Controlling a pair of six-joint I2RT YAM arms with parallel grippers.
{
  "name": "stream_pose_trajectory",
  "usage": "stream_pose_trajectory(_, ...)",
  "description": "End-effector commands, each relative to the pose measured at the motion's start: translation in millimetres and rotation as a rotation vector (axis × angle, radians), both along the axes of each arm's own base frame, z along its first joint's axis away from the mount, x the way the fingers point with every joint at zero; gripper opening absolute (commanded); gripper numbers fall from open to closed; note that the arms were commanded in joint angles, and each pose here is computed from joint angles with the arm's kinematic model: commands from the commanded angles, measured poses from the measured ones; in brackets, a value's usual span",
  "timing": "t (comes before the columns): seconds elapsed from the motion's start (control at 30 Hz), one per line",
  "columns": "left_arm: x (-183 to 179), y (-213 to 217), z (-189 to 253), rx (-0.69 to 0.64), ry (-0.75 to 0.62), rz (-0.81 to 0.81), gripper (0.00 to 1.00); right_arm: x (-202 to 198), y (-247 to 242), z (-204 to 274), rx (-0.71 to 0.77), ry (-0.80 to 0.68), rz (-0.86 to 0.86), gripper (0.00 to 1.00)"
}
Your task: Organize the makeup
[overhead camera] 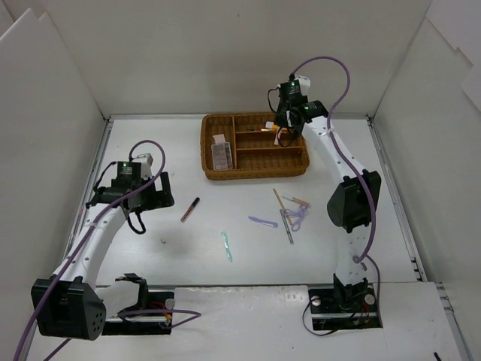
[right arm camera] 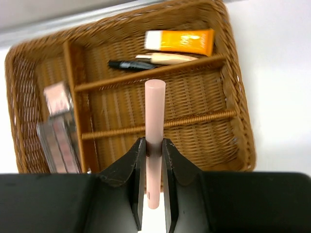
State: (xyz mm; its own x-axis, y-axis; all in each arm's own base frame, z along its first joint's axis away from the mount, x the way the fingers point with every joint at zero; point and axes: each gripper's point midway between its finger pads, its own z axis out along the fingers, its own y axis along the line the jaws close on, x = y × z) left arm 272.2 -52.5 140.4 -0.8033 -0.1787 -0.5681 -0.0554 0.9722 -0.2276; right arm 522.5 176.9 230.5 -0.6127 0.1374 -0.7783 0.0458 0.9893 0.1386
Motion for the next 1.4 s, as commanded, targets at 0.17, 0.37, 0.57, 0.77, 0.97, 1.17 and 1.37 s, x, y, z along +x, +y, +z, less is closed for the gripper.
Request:
stream_pose_trajectory(0.17, 14, 3, 15, 0.011, -0.064, 0.011, 0.99, 29, -15, 3, 0.376, -0.099, -0.529, 0.0)
stream_pose_trajectory(0.37, 13, 3, 14, 0.01, -0.061, 0.01, 0.99, 38, -15, -28, 0.501, -0.077, -0.7, 0.0)
stream_pose_trajectory(0.57, 13, 3, 14, 0.009, -0.061, 0.009, 0.99, 43, -1, -74, 0.617, 0.017, -0.794, 0.02)
stream_pose_trajectory(0.77, 12, 4, 14, 0.011, -0.062, 0.011, 0.99, 47, 0, -94, 0.661, 0.031, -0.867, 0.09)
stream_pose_trajectory(0.97, 11, 4, 13, 0.014, -0.058, 0.013, 0.99, 51, -1, -101, 0.694, 0.037, -0.898, 0.21)
stream_pose_trajectory(1.17, 10, 5, 13, 0.016, -0.058, 0.015, 0.99, 55, -3, -111, 0.728, 0.066, -0.912, 0.26)
stream_pose_trajectory(1.37, 10, 5, 14, 0.015, -0.059, 0.016, 0.99, 53, 1, -81, 0.591, 0.047, -0.69, 0.37)
